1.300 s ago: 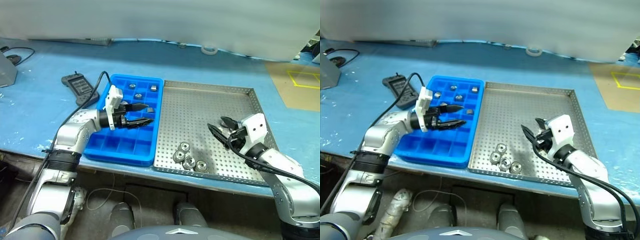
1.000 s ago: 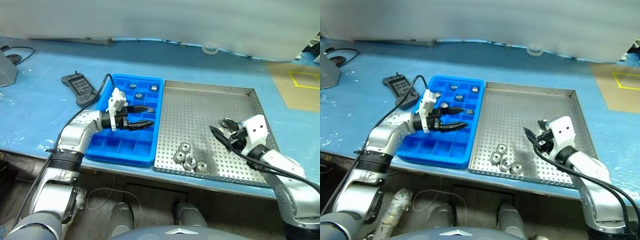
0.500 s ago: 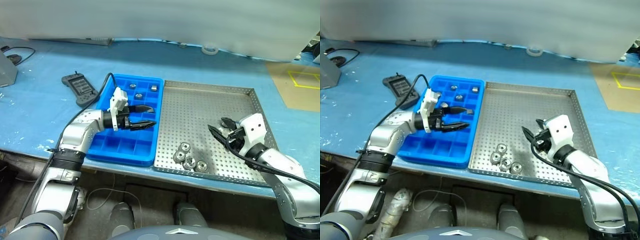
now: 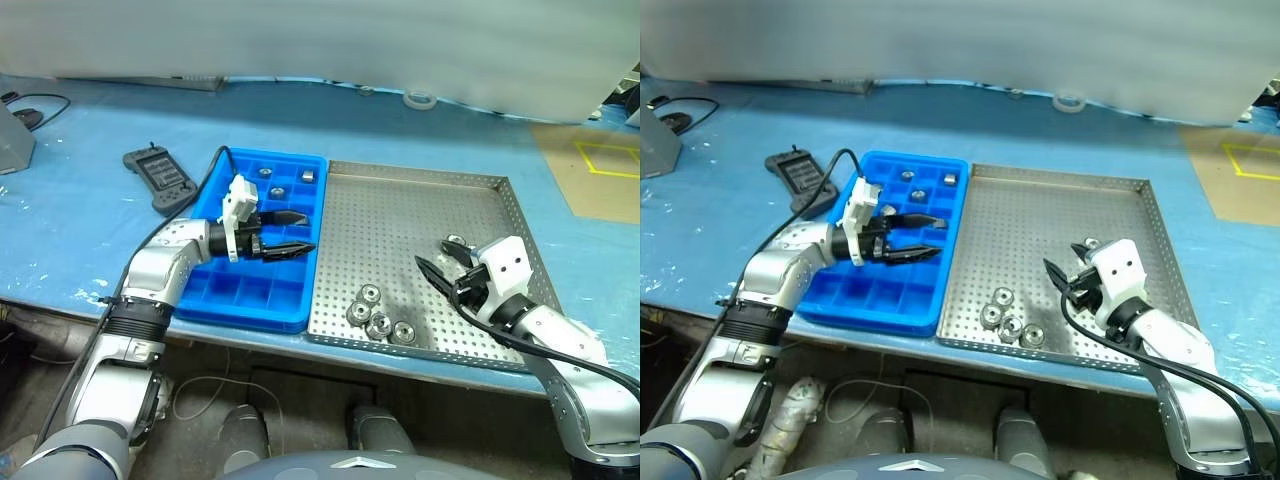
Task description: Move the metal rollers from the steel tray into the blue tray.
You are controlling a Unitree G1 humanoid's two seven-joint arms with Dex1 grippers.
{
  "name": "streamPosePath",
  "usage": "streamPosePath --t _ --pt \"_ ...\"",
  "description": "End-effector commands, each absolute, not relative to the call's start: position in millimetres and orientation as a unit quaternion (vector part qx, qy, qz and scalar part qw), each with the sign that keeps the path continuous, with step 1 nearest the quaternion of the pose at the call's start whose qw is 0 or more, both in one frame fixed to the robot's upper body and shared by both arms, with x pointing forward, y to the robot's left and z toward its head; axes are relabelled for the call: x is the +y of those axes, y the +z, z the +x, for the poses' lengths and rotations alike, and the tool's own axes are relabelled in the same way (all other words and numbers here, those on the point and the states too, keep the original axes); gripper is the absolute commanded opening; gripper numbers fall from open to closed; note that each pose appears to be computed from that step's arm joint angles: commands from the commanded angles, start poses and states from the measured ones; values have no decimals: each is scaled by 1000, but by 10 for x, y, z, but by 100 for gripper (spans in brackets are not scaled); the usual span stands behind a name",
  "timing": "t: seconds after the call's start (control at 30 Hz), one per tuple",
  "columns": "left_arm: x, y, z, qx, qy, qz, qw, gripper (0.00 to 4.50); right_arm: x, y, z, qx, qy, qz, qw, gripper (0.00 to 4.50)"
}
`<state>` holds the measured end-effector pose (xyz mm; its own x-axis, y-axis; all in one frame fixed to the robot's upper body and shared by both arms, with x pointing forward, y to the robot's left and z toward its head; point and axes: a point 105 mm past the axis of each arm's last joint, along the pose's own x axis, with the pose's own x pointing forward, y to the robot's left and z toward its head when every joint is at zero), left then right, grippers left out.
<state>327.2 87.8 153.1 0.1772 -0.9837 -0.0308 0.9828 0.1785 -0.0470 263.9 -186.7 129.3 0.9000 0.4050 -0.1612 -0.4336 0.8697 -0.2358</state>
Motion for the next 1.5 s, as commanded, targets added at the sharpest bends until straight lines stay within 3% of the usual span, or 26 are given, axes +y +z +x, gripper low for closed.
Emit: streamPosePath --t 0.03,0.17,0.3,0.53,0.83,0.93,1.3,1.5 --pt "724 1781 3199 -11 -688 24 725 408 -1872 1365 2656 31 218 -147 964 281" --pt "490 1841 3170 -17 -745 78 662 408 -1872 1351 2692 28 218 -149 964 281" --pt "252 1582 3160 14 -796 181 577 408 -1840 1327 2717 25 218 -151 964 281" --pt "2 1340 3215 32 -816 249 521 408 -1861 1282 2658 22 190 -148 970 281" --pt "-44 1109 3198 -4 -814 402 420 408 -1859 1227 2526 26 158 -139 977 281" --pt "-155 1093 3228 -34 -795 437 419 408 -1835 1210 2508 27 155 -138 978 281" --pt "-245 907 3126 -62 -789 506 342 408 -1869 1113 2466 35 136 -135 981 281" --pt "-299 882 3122 -54 -789 507 343 408 -1882 1014 2439 41 129 -134 982 281"
